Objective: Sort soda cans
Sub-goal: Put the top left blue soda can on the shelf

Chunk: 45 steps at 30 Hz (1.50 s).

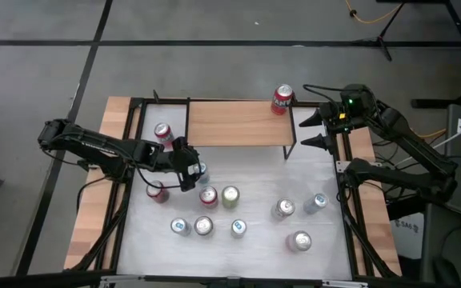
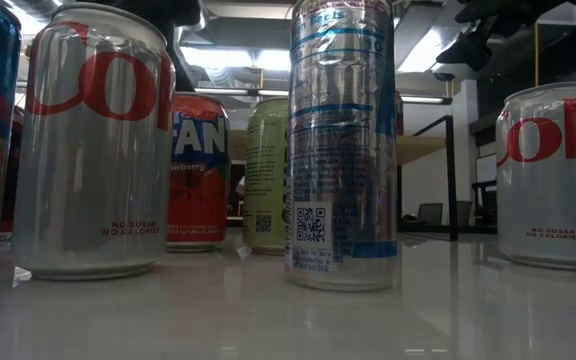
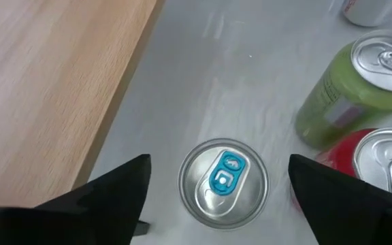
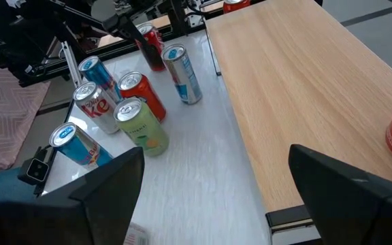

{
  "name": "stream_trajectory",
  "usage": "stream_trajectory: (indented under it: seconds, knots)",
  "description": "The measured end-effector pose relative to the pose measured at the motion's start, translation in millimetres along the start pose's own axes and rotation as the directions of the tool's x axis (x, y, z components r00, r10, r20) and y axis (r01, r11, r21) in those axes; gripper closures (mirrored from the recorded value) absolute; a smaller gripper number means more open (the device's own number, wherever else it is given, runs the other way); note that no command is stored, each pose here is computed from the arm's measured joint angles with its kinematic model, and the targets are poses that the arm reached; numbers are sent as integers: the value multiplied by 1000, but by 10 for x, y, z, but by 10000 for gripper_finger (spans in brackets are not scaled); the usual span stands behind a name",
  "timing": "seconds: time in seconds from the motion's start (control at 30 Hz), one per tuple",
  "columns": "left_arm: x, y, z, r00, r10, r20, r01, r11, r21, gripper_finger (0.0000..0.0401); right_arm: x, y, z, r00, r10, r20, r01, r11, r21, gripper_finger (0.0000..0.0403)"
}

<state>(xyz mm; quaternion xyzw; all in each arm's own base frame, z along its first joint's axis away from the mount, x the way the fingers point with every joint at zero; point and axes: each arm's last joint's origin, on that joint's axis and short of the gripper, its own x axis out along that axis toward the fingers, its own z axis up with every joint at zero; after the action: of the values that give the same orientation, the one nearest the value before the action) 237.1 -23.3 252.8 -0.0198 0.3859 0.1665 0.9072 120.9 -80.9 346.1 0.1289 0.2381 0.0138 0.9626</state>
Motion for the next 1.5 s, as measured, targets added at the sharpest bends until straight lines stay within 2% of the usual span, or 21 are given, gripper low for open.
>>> stream_trajectory:
  seconds: [0.27,0.83,1.0,1.07,1.23,1.5]
  knots:
    - [33,-10,-13,1000,5,-16,-5,1000,4,59,0,0,0,1000,0,0,0,1000,0,47]
    - [433,-141,-144,985,52,-163,-40,996,81,59,0,0,0,1000,0,0,0,1000,-1,47]
    - [477,-157,-154,984,56,-171,-44,996,73,59,0,0,0,1000,0,0,0,1000,-1,47]
    - [475,-154,-149,984,66,-163,-61,997,36,62,0,0,0,1000,0,0,0,1000,0,47]
    - [463,-146,-140,985,78,-151,-81,997,-16,93,0,0,0,1000,0,0,0,1000,0,47]
    - [460,-150,-111,990,82,-119,-87,995,-39,196,0,0,0,1000,0,0,0,1000,0,47]
